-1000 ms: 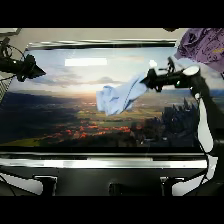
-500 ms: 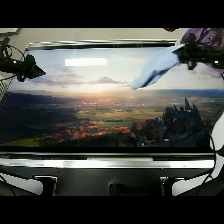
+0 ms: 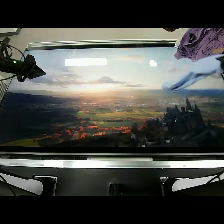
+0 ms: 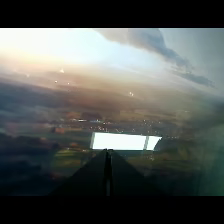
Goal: Fold the clothes and pants, and hang the long-sleeved shirts on hangers.
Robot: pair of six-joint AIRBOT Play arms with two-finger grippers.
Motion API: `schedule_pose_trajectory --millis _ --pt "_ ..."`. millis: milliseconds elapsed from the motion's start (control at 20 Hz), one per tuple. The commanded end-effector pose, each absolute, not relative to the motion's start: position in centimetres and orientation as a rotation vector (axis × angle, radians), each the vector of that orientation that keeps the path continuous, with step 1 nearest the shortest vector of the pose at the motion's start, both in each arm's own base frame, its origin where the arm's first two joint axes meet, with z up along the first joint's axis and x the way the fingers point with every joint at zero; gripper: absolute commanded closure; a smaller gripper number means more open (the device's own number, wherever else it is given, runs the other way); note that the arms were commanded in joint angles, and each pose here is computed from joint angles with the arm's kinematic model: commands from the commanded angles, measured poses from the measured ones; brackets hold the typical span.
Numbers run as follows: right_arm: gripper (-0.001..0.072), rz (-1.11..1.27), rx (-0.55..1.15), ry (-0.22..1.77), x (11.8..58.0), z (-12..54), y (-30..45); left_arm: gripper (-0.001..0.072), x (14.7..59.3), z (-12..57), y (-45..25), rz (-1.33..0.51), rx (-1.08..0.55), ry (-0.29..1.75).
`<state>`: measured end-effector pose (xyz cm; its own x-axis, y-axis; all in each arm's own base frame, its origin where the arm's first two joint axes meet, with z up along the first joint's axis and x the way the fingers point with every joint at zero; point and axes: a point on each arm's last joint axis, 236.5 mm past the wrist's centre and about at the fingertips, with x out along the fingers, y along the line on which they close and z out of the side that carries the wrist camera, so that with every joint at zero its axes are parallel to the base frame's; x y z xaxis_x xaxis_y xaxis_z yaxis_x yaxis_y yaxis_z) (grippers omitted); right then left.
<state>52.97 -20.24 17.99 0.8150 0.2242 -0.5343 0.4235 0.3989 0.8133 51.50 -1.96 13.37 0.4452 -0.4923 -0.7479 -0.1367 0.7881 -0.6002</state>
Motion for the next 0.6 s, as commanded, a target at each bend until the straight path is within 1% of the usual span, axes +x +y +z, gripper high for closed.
schedule_pose_trajectory --millis 0,250,450,550 --pt "0.0678 -0.307 1.168 0.708 47.7 15.3 -25.0 0.0686 51.2 13.2 -2.0 -0.244 -0.656 1.121" --pt "0.0678 -0.502 1.232 0.747 39.4 9.5 -27.2 0.0686 51.2 13.2 -2.0 -0.243 -0.656 1.121" --pt "0.0678 -0.649 1.305 0.709 32.4 4.4 -26.2 0.0686 51.2 13.2 -2.0 -0.242 -0.659 1.122" --pt "0.0677 -0.687 1.339 0.737 29.5 1.7 -24.6 0.0686 51.1 13.2 -2.0 -0.244 -0.659 1.128"
